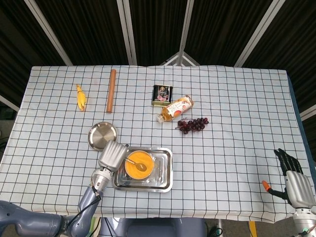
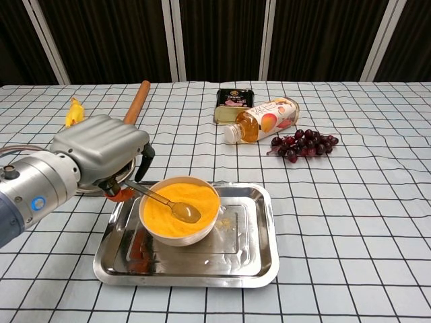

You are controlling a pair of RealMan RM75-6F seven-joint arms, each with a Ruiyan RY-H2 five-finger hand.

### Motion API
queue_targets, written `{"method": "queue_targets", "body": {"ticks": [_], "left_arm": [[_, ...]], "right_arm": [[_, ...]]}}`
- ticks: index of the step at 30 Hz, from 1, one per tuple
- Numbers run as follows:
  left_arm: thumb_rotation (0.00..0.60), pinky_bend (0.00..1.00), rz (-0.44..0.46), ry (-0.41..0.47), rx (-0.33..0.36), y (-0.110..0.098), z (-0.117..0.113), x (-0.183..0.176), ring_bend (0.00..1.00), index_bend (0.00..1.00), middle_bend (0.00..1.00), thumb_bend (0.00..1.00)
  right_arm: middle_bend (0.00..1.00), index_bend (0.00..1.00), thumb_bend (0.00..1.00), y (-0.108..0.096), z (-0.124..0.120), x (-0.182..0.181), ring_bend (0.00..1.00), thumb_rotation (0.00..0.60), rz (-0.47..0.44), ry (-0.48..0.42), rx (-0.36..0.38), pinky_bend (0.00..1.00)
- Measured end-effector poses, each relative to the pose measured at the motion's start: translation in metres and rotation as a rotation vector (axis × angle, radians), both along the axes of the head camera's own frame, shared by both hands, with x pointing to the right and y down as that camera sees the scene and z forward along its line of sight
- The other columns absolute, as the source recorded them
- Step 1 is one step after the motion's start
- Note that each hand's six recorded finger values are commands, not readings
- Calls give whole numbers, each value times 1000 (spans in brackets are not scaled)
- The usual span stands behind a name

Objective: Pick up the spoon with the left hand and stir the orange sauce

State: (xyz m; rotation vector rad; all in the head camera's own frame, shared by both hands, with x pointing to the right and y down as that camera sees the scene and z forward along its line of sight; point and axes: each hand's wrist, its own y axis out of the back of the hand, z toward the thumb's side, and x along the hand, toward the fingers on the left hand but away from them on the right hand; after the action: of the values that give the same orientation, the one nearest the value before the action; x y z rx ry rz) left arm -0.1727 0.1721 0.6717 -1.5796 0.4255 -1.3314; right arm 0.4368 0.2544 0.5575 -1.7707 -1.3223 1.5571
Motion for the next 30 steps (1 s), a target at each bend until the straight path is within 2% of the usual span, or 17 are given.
{"method": "queue_targets", "body": {"ticks": [11,20,30], "left_arm": [[600,967,-2,0,-2,1,1,-1,960,581,952,551],[600,967,-14,2,-6,-1,-3,-4,960,584,953,561],[600,967,-96,-3,-78,-5,-7,-12,960,574,951,556]], "right_arm": [[0,0,316,0,0,0,0,600,0,-1,-1,0],[0,0,317,1,0,0,0,600,-1,0,-3,0],[0,0,317,1,1,-1,0,600,0,-1,-7,0]]}}
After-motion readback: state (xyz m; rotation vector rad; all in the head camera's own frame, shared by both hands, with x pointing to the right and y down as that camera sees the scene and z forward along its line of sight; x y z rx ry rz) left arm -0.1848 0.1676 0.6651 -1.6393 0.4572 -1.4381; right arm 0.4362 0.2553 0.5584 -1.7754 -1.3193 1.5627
